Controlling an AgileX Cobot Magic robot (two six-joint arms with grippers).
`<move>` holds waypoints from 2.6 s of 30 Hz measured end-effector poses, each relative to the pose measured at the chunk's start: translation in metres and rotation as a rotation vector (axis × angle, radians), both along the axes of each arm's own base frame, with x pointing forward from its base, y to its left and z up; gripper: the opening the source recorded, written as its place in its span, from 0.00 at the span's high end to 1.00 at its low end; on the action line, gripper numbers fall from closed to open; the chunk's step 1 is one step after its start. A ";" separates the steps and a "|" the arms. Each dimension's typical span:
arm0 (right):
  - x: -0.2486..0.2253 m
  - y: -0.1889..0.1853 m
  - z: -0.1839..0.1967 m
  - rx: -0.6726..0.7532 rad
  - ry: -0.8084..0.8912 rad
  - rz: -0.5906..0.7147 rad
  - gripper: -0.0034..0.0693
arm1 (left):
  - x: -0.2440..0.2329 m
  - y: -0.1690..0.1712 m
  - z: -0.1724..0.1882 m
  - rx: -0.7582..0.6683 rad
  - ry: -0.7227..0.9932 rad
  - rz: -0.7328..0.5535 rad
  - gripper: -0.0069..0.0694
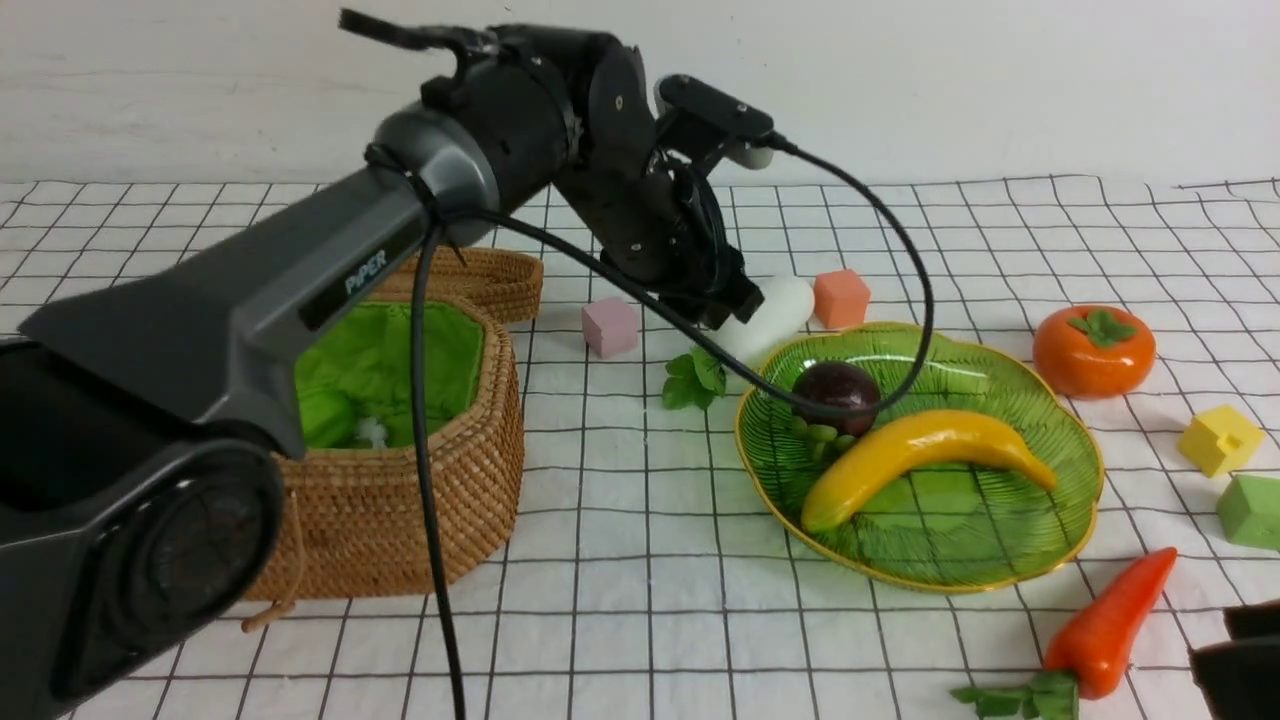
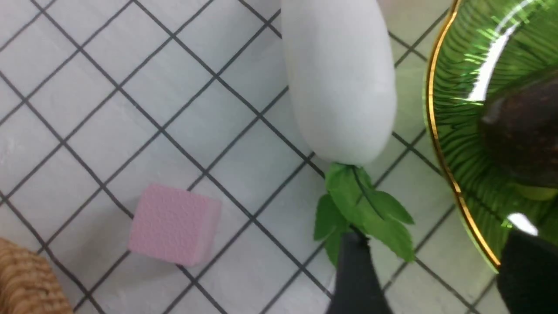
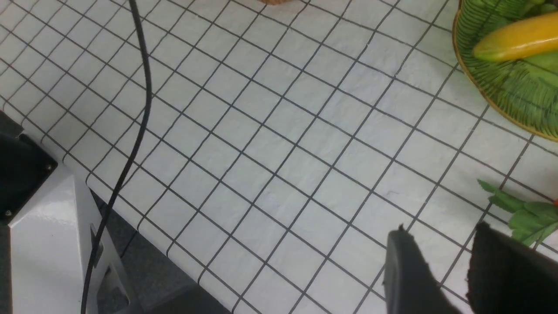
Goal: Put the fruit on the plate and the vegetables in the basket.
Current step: Use the right arm to grab a carrot and put it into the left basket
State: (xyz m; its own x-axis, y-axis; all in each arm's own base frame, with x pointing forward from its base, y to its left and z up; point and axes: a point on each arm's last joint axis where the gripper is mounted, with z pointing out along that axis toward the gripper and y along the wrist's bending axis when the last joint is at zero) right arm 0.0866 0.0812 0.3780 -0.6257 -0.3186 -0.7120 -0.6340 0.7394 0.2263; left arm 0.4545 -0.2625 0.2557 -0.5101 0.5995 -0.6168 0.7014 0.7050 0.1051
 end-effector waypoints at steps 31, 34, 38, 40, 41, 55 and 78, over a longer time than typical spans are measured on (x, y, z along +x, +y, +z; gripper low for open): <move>0.049 0.001 0.010 -0.107 -0.071 -0.248 0.63 | -0.021 0.021 0.059 -0.001 0.024 0.035 0.93; 0.054 0.001 0.010 -0.144 -0.074 -0.259 0.63 | -0.022 0.022 0.050 0.028 0.077 0.033 0.93; 0.084 0.000 0.015 -0.207 -0.052 -0.331 0.63 | -0.035 0.031 0.067 0.042 0.120 0.063 0.93; 0.115 0.001 0.015 -0.217 -0.005 -0.385 0.63 | -0.059 0.044 0.112 -0.006 0.093 0.108 0.93; 0.128 0.001 0.012 -0.219 0.020 -0.397 0.63 | -0.070 0.052 0.131 -0.027 0.065 0.127 0.93; 0.162 -0.059 -0.083 -0.153 0.452 -0.716 0.62 | -0.268 0.152 0.146 -0.254 0.007 0.223 0.93; 0.223 -0.060 -0.224 -0.079 0.696 -0.968 0.28 | -0.395 0.208 0.093 -0.588 -0.336 0.094 0.93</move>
